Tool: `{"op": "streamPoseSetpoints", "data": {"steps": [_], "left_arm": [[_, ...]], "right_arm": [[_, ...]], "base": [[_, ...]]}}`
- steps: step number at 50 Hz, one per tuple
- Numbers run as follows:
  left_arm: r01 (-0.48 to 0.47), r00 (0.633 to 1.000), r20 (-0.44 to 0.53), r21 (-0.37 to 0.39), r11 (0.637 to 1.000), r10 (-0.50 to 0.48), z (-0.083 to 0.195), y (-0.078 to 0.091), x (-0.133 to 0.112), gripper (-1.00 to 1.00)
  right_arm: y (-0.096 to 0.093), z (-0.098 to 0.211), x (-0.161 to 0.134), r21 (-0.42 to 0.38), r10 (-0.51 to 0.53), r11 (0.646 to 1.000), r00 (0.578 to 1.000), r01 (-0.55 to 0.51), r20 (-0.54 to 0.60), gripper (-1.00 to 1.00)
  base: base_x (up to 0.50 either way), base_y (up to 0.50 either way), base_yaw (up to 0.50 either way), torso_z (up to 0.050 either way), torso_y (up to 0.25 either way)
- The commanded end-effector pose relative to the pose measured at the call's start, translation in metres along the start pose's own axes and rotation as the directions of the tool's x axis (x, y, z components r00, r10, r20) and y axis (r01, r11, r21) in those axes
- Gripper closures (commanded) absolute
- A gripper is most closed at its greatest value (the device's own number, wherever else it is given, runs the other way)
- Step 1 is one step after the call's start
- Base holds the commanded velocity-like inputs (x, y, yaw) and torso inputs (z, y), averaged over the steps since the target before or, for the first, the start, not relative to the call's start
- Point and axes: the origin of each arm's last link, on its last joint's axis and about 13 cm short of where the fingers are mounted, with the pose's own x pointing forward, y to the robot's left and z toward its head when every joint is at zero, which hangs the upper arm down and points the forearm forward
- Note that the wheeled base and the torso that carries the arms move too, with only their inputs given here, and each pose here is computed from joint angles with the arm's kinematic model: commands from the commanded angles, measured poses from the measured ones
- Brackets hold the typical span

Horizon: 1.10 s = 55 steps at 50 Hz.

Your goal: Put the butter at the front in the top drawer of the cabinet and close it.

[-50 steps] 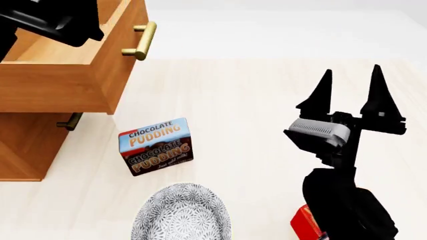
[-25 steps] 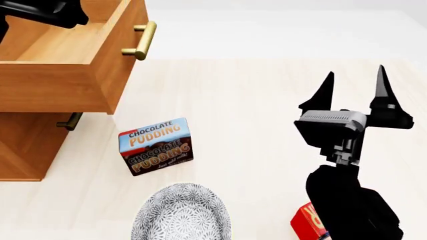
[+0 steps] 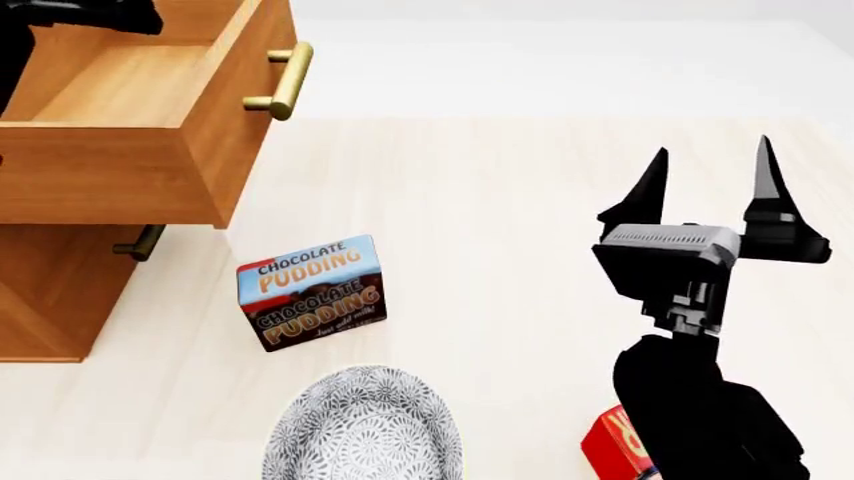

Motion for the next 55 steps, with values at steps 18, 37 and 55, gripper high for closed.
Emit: {"op": "streamPoseSetpoints", "data": {"steps": [18, 37, 55], "left_arm": [[-0.124, 0.992, -0.036, -0.018, 0.992, 0.123, -0.013, 0.024, 0.017, 1.0], [-0.169, 0.982, -0.092, -0.005, 0.986, 0.167, -0.033, 0.033, 0.03, 1.0], [-0.18, 0.975, -0.13, 0.005, 0.984, 0.179, -0.046, 0.035, 0.036, 1.0]], "right_arm": [[-0.002, 0.003, -0.003, 0.01, 0.004, 1.0, 1.0, -0.004, -0.001, -1.0], [-0.005, 0.004, -0.005, 0.009, 0.004, 1.0, 1.0, -0.004, -0.009, -1.0], [-0.006, 0.002, -0.007, 0.017, 0.002, 1.0, 1.0, -0.001, -0.02, -1.0]], "base": [[0.0, 0.0, 0.0, 0.0, 0.001], [0.0, 0.0, 0.0, 0.001, 0.002], [0.0, 0.0, 0.0, 0.0, 0.002]]}}
